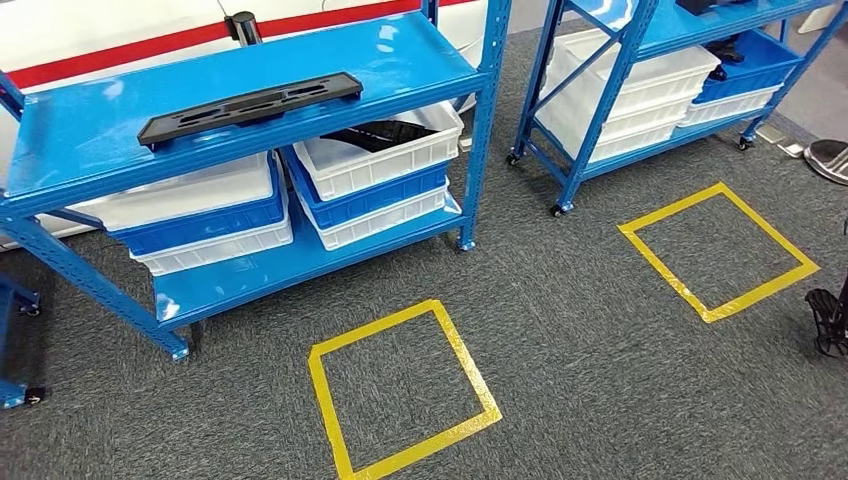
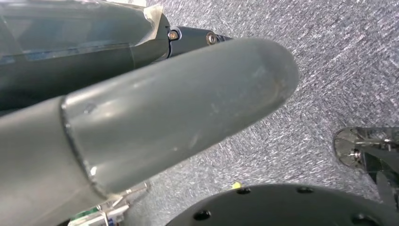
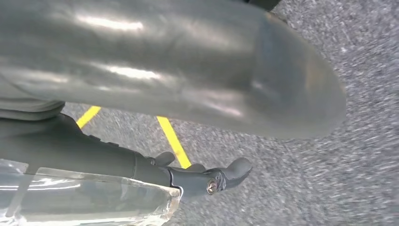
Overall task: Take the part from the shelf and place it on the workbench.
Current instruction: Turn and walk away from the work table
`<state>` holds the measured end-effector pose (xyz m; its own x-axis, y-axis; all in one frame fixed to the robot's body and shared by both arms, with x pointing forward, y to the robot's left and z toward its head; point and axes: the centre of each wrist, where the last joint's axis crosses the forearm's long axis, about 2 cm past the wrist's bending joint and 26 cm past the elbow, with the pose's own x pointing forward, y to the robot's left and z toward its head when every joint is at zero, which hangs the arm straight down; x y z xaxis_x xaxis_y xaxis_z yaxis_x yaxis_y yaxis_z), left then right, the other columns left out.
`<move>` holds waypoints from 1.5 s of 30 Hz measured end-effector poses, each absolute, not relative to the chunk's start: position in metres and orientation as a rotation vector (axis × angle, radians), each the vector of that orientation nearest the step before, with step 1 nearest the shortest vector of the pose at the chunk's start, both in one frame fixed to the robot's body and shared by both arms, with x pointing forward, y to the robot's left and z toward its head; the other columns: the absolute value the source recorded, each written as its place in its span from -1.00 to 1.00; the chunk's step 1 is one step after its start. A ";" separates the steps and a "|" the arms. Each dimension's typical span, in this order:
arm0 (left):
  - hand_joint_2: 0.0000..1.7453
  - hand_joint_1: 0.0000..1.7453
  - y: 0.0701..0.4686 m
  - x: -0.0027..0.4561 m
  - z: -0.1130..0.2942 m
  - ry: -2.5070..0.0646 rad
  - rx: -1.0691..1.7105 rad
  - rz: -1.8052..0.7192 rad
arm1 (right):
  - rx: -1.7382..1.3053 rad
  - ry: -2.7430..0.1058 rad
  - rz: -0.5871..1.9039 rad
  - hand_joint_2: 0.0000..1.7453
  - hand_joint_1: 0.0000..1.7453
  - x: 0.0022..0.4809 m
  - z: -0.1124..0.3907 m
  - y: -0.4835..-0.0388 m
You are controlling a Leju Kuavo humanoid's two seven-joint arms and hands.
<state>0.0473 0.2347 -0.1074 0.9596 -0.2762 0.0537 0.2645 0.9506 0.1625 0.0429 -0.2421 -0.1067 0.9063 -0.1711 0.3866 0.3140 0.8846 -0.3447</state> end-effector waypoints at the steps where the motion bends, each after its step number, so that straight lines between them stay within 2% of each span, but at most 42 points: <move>1: -1.00 -1.00 0.235 0.047 -0.107 -0.076 0.156 -0.276 | -0.412 -0.357 -0.258 -1.00 -1.00 0.043 -0.107 -0.242; 45: -1.00 -1.00 0.243 0.045 -0.109 0.007 0.201 -0.310 | -0.418 -0.331 -0.251 -1.00 -1.00 0.039 -0.106 -0.233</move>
<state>0.0449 0.2434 -0.1085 0.9526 -0.3019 -0.0380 0.3034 0.9327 0.1951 0.0388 -0.2330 -0.1060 0.9162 -0.1700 0.3629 0.3042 0.8845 -0.3537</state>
